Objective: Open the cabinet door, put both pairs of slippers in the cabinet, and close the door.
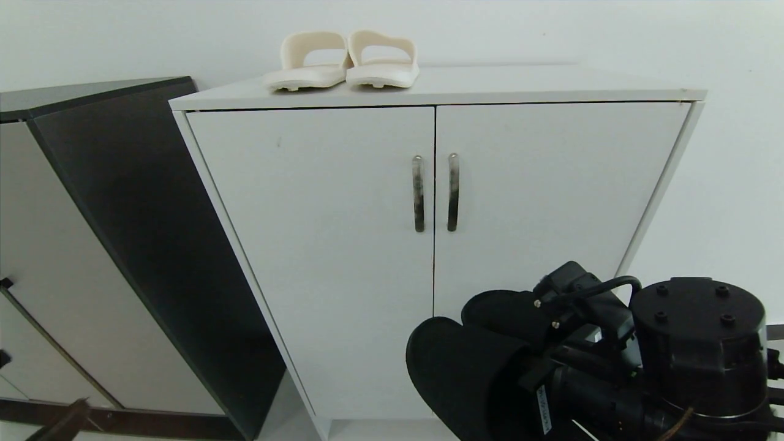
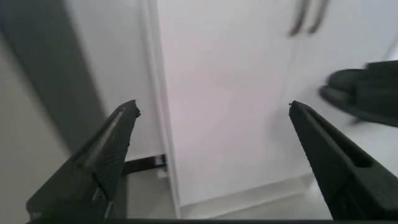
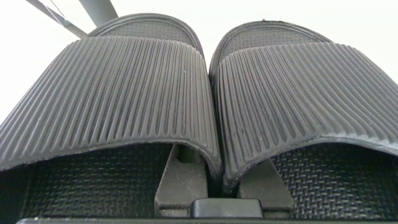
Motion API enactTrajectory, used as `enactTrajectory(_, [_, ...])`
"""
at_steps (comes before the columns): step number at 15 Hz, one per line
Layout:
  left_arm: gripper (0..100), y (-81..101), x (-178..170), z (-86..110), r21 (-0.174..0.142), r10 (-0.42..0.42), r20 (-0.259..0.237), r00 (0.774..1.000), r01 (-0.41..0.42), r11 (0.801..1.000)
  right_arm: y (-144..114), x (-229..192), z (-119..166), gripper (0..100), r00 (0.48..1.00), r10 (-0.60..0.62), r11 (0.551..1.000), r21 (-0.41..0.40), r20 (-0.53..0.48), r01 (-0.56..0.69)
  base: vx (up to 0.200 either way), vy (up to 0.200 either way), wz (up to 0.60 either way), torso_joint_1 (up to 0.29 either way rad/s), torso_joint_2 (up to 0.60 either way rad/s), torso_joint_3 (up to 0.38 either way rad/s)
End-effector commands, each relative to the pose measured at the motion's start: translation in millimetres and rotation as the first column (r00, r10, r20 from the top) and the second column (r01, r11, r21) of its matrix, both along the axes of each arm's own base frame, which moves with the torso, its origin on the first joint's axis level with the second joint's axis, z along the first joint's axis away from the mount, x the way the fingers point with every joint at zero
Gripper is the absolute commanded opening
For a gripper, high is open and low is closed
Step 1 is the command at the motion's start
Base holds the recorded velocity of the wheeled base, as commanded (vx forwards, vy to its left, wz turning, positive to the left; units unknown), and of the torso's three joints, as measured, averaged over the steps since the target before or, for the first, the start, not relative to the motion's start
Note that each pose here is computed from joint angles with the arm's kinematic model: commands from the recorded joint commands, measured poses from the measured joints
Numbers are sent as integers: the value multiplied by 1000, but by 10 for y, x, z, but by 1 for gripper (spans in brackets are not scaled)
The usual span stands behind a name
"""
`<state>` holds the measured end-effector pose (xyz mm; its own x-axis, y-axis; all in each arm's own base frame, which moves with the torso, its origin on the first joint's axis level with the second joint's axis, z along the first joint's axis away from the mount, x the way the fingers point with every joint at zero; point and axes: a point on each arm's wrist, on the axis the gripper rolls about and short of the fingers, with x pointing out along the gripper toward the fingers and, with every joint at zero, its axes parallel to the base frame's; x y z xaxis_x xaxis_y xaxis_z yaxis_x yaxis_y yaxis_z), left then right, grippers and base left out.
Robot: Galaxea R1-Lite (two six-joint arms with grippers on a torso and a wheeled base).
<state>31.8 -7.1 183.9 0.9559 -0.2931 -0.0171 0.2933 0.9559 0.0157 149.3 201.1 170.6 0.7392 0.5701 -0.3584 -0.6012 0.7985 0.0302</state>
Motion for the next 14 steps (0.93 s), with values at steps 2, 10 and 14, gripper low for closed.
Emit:
enactTrajectory(2, [100,-396,941,150,18,-341,-121,932,346,938,2,-5,2,0,1000,2,1000,1,1,-2,0,0,0,0,0,0])
enactTrajectory(10, [100,-1140,1159,478,-27,-598,-13,801,597,801,-24,-53,15,0,998,61,998,-8,10,-61,0,0,0,0,0,0])
enactTrajectory(14, [100,-1520,1543,651,-90,-720,-15,694,716,692,-43,-70,6,0,997,74,997,-6,5,-74,0,0,0,0,0,0])
